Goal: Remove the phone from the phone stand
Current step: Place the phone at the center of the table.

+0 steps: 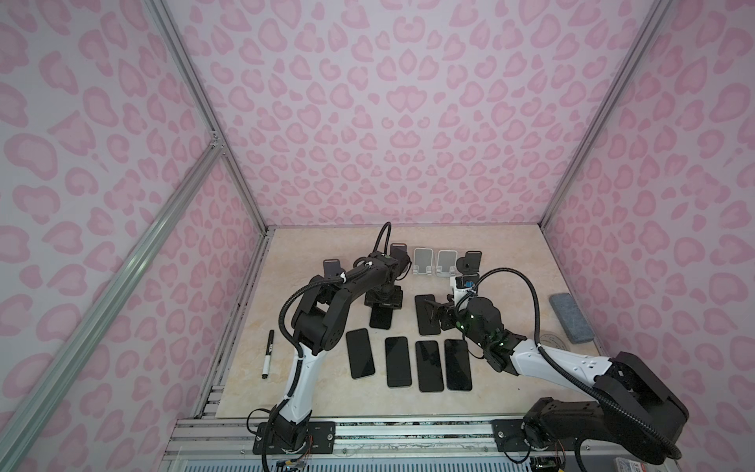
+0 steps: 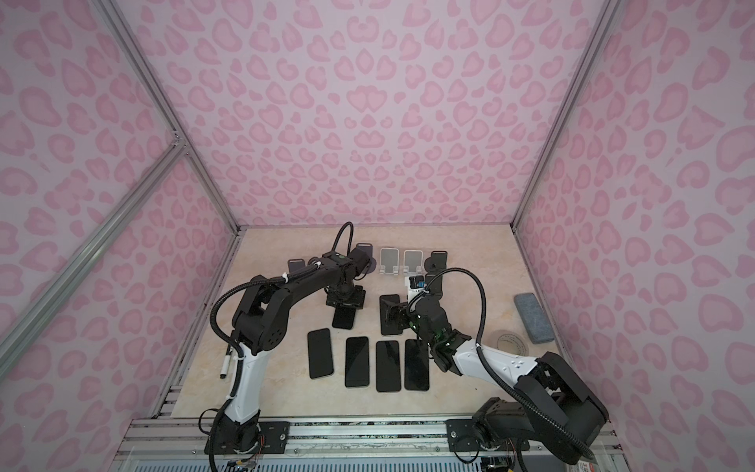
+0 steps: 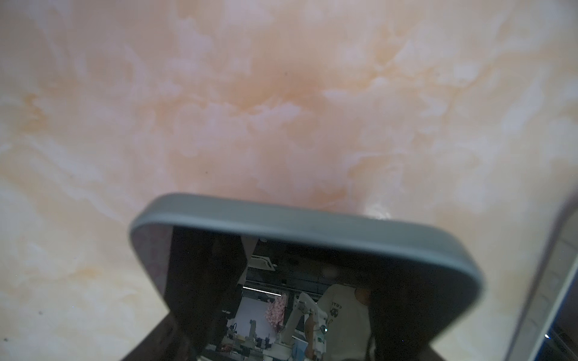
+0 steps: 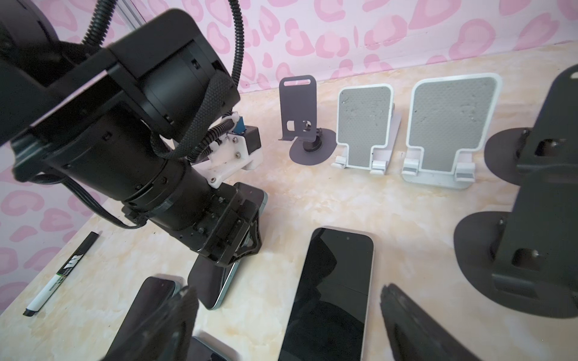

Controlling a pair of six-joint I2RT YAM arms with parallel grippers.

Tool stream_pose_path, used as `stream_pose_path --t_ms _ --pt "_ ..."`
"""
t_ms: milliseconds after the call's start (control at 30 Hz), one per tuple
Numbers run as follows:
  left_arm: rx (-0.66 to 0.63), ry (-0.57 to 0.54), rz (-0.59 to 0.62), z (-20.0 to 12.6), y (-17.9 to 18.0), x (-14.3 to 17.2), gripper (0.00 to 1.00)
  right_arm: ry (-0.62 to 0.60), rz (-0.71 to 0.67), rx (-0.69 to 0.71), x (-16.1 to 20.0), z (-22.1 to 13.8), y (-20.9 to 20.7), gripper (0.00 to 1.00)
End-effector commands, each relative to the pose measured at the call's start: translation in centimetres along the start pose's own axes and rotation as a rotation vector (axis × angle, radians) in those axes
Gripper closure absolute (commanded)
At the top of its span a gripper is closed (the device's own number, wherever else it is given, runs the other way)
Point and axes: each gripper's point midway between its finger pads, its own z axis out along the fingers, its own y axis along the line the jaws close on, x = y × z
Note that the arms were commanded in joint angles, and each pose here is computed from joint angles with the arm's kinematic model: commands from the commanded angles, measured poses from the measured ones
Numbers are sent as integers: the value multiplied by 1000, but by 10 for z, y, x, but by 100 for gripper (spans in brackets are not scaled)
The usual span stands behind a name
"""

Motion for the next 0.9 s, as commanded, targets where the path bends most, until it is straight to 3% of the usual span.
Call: stream_pose_path --t_ms 0,867 --pt "-41 35 3 15 4 9 36 -8 4 -18 -1 2 3 7" --pt "-160 88 17 27 20 32 28 -6 13 -23 0 2 4 7"
